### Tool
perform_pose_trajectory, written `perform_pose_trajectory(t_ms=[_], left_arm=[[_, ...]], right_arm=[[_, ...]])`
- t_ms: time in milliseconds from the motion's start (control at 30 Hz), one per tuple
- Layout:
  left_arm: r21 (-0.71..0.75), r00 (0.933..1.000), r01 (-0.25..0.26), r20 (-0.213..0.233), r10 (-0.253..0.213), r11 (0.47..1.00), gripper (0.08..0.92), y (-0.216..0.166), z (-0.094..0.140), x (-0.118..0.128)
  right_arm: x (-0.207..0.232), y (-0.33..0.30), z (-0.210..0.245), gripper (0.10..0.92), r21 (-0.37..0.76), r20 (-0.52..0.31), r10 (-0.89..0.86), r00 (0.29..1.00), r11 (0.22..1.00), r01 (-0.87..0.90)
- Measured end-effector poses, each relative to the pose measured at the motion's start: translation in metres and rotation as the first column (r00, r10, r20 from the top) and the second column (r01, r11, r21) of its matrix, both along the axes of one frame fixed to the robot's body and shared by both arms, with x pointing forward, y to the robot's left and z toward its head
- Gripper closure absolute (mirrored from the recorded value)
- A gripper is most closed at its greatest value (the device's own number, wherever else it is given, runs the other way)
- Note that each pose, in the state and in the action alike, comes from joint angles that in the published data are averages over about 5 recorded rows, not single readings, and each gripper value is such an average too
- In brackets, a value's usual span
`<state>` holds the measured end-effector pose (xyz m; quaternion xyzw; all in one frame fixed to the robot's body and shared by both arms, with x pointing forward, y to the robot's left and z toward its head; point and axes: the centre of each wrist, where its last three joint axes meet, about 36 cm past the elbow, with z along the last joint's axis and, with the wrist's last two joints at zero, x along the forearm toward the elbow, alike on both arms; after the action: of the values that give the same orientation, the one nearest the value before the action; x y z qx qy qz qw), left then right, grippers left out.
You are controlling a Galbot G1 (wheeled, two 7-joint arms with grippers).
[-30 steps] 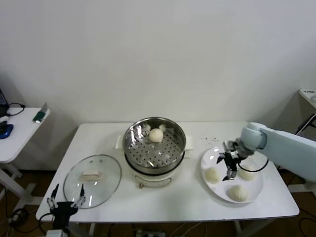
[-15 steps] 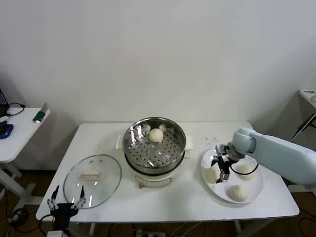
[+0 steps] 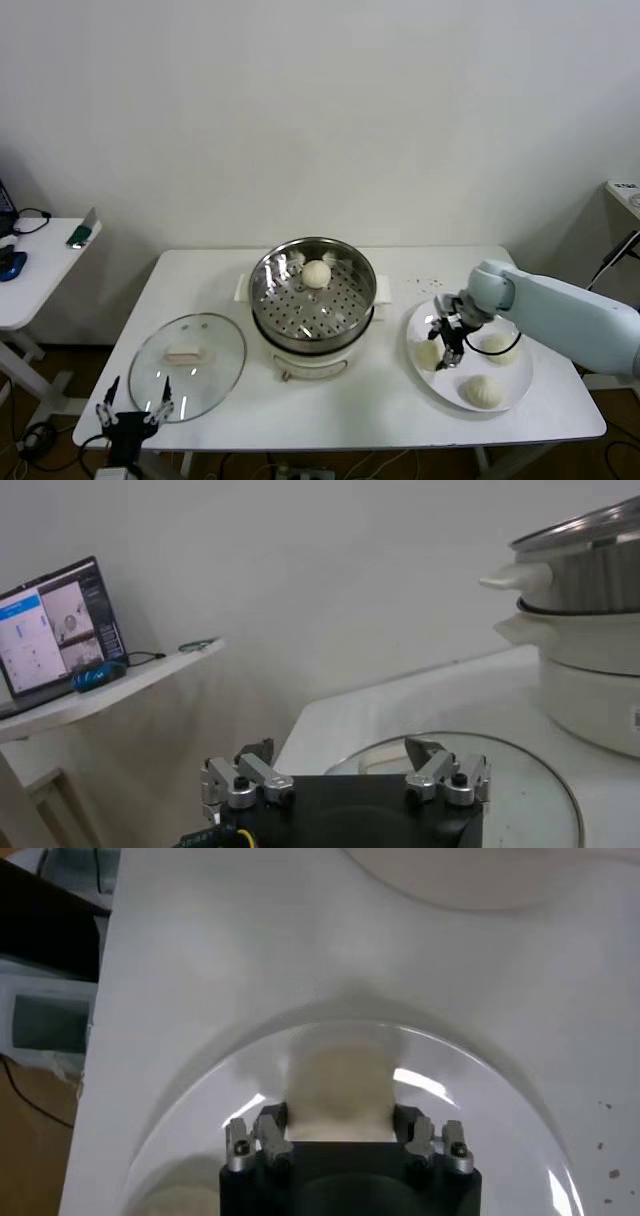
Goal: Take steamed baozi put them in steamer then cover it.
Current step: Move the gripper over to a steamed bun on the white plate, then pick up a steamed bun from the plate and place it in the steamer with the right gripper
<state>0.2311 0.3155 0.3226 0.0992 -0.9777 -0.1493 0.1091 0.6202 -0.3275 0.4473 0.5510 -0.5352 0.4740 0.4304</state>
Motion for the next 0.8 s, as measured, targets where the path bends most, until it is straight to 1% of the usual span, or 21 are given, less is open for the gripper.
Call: perform_pose_trajectory(t_ms=[200, 367, 600, 800], left_arm=[[-0.001, 1.0000, 0.002, 0.001, -0.002, 1.000, 0.177, -0.001, 0.001, 0.000], [-0.002, 1.0000, 0.006, 0.004, -0.006, 1.000, 0.177, -0.003, 0.002, 0.000], [-0.004, 0.9999, 0.015, 0.004, -0.015, 1.000, 0.177, -0.005, 0.002, -0.001], [-0.005, 0.9996, 0.026, 0.012, -0.026, 1.000, 0.177, -0.009, 0.004, 0.000]], right_arm=[[0.003, -0.006, 0.013, 0.369, 0.013, 0.009, -0.012, 1.000, 1.000, 0.011], [0.012, -0.014, 0.043, 0.369, 0.033, 0.032, -0.030, 0.999, 0.999, 0.029], [0.037, -0.012, 0.118, 0.369, 0.078, 0.098, -0.051, 0.994, 0.996, 0.044], [0.058, 0.016, 0.195, 0.369, 0.127, 0.159, -0.044, 0.986, 0.992, 0.023]])
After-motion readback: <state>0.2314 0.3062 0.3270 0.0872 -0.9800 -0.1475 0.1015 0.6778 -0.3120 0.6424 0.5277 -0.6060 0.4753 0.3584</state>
